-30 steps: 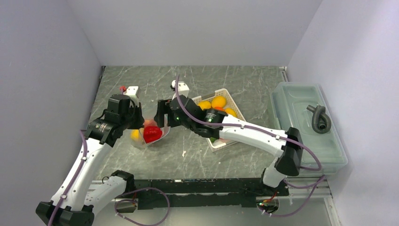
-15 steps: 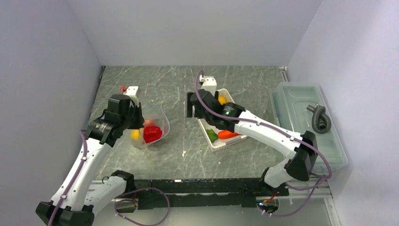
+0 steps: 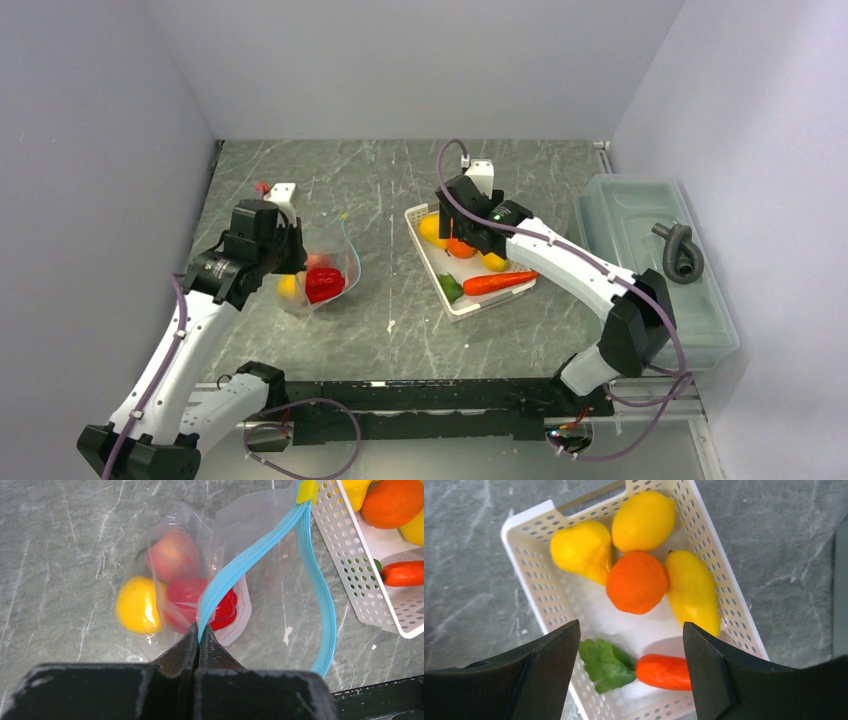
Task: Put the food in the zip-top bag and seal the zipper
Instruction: Pick up the fake fruit from the bin.
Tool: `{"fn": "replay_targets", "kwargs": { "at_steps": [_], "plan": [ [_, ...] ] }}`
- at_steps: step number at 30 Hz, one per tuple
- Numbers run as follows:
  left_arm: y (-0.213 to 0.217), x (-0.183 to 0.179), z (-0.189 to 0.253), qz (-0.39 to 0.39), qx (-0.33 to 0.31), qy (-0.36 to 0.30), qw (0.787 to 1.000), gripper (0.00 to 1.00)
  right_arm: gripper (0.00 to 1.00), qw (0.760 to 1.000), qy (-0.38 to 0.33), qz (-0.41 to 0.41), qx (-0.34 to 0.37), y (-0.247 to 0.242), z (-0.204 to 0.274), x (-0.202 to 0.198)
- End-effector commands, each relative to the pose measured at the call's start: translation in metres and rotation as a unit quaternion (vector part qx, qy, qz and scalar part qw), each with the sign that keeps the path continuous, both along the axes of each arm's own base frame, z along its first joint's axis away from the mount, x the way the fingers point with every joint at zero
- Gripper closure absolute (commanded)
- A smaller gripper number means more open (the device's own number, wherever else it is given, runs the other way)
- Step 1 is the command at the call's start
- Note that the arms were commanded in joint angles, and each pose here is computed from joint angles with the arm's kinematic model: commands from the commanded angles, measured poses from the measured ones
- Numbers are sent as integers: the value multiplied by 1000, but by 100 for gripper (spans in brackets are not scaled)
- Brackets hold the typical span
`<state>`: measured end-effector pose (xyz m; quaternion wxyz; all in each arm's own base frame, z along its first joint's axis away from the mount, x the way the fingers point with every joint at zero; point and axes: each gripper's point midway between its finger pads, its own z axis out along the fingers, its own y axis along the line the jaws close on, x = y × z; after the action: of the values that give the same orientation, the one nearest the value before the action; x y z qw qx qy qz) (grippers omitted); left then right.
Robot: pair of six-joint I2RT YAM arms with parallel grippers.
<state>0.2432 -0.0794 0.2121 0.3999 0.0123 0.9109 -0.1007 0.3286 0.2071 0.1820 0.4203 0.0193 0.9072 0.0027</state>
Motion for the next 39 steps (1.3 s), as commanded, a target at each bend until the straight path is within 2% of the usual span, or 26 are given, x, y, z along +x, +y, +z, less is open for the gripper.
{"fn": "replay_targets", "kwargs": {
  "at_steps": [1,11,29,39],
  "plan": [
    [-3,6,5,-9,-3,-16,1000,100,21,1000,10,11,-19,0,-11,11],
    [-2,6,4,-7,0,-14,1000,100,21,998,41,43,0,29,-33,41],
    [-2,6,3,-8,0,-14,1000,100,17,995,78,51,19,59,-61,89],
    [-3,5,3,-10,-1,-14,1000,100,10,992,110,57,21,63,-95,96]
  ]
}}
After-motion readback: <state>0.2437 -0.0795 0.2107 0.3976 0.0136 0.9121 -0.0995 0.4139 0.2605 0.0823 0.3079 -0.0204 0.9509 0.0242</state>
